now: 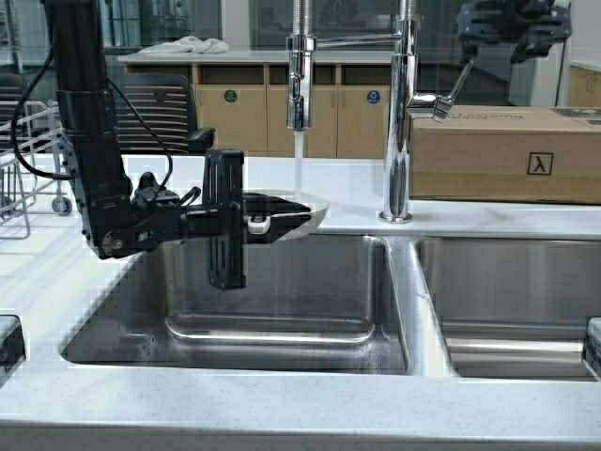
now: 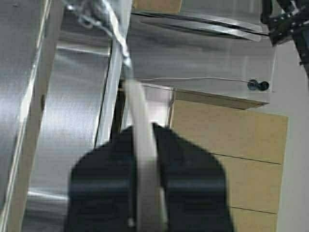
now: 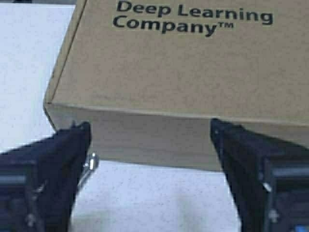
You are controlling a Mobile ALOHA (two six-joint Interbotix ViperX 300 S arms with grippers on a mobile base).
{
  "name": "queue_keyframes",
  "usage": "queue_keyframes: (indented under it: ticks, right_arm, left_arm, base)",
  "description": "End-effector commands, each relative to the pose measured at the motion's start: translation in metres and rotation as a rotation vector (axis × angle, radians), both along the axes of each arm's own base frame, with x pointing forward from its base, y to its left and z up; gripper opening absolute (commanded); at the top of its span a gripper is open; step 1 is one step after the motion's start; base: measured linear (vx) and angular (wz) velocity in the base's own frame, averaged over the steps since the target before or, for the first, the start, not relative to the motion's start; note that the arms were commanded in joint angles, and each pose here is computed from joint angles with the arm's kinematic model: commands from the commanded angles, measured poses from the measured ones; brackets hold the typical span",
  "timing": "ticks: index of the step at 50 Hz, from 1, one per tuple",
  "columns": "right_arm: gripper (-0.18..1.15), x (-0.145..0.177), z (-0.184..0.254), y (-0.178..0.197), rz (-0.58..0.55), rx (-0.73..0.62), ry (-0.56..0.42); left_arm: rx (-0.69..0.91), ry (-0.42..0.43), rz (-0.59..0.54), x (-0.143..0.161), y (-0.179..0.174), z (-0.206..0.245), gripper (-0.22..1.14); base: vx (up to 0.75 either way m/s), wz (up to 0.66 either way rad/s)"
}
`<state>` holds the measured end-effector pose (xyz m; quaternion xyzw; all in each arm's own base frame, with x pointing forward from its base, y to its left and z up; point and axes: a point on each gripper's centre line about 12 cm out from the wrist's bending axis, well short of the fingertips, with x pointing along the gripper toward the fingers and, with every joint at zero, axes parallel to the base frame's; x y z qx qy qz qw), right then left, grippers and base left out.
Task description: Wash the pan
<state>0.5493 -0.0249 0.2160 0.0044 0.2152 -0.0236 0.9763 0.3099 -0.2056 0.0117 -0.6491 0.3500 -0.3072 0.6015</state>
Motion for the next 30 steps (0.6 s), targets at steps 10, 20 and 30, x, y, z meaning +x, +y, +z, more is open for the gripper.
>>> queue_keyframes:
  ticks: [10,20,30]
  right_arm:
    - [1.02,-0.022,0.042,-0.029,-0.053,-0.006,-0.092]
    - [0.58,-0.014,0.003,-0.02,-0.04,0.006,-0.003]
    - [-0.06,-0.004,-0.018,0.009,0.011,0.011,0.041]
  left_arm:
    - [-0.016,-0.058,-0.004,0.005,-0.003,0.009,0.03]
    - [-0.018,-0.059,-0.006,0.004,-0.004,0.01,0.03]
    - [-0.017,-0.057,-0.007,0.004,-0.004,0.009,0.03]
  base:
    - [0.0,-0.01]
    - [-0.01,-0.02]
    - [0.0,0.0]
